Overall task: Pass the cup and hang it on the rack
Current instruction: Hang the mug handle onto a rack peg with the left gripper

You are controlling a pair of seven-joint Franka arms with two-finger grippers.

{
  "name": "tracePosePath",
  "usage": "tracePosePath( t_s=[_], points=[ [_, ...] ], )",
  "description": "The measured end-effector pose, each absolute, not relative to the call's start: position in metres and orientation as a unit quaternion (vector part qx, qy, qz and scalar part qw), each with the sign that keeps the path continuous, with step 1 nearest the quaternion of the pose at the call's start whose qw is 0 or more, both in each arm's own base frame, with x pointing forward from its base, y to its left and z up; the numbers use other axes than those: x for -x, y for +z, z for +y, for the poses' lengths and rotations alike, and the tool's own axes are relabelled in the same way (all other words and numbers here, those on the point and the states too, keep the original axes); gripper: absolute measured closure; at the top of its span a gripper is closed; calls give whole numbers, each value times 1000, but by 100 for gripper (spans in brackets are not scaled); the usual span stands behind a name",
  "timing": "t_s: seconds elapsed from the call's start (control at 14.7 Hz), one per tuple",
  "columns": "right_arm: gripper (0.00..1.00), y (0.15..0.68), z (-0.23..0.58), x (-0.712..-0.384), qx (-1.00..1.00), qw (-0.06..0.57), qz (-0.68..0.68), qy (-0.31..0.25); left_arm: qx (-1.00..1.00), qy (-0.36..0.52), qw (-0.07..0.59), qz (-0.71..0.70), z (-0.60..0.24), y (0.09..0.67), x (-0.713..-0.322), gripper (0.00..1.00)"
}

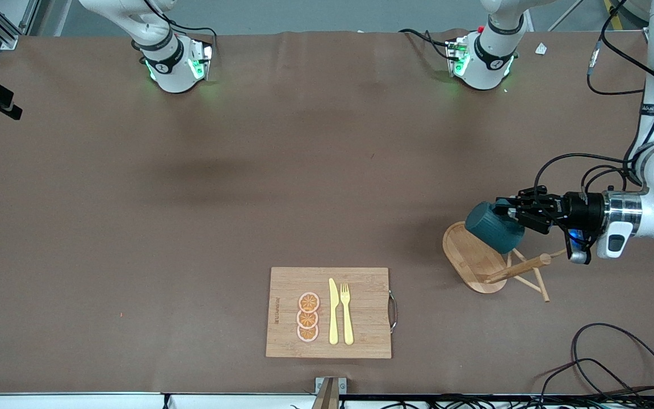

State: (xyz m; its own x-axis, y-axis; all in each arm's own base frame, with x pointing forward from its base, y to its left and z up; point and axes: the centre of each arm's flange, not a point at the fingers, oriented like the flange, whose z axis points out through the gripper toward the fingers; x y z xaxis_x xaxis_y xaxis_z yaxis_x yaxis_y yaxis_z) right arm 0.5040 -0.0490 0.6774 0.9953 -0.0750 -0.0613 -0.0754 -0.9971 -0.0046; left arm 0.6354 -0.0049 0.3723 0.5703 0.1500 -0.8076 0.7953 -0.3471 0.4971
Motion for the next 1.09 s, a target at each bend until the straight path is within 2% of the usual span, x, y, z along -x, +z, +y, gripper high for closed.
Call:
tracePosePath(
  t_s=[1.09],
  points=[
    [0, 677, -49, -504, 999, 3, 36, 31, -735, -338, 501, 307, 40, 335, -644, 79]
  ],
)
